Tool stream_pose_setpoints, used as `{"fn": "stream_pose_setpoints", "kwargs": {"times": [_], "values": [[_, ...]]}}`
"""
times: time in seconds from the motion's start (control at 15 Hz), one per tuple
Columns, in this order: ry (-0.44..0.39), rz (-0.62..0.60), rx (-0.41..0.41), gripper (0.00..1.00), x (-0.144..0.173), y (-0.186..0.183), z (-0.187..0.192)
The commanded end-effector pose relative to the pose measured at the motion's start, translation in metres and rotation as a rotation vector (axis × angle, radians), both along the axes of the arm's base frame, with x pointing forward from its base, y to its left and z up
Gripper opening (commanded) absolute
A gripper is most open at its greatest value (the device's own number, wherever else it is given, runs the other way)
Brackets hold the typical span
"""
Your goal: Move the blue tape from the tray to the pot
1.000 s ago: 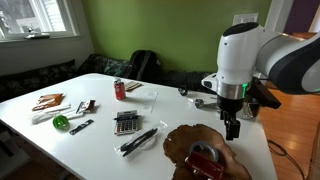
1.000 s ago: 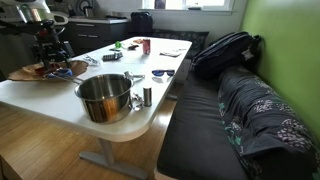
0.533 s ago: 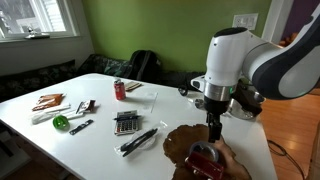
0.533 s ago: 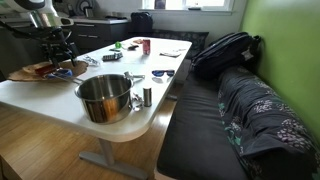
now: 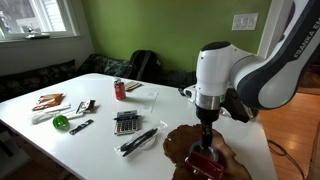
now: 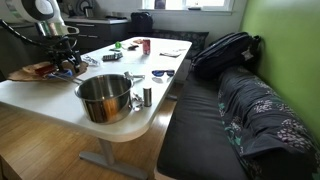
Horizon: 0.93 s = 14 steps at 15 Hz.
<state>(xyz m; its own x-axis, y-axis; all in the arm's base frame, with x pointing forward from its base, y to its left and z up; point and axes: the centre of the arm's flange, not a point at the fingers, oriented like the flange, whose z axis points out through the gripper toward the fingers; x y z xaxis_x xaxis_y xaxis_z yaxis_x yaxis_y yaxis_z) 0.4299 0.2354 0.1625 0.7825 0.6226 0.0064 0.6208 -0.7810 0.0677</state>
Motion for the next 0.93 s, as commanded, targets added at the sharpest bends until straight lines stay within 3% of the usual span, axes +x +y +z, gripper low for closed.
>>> {"fn": "stream_pose_setpoints", "kwargs": {"times": [0.0,0.13,0.67,0.87], "values": [[-0.002,0.006,-0.035,0.84,0.010,0.015,-0.009],[-0.002,0.012,-0.034,0.63,0.013,0.020,-0.010],[-0.017,0.053,-0.041,0.02,0.005,0.028,0.007],[-0.100,-0.003,-0.117,0.03,-0.002,0.010,0.032]]}}
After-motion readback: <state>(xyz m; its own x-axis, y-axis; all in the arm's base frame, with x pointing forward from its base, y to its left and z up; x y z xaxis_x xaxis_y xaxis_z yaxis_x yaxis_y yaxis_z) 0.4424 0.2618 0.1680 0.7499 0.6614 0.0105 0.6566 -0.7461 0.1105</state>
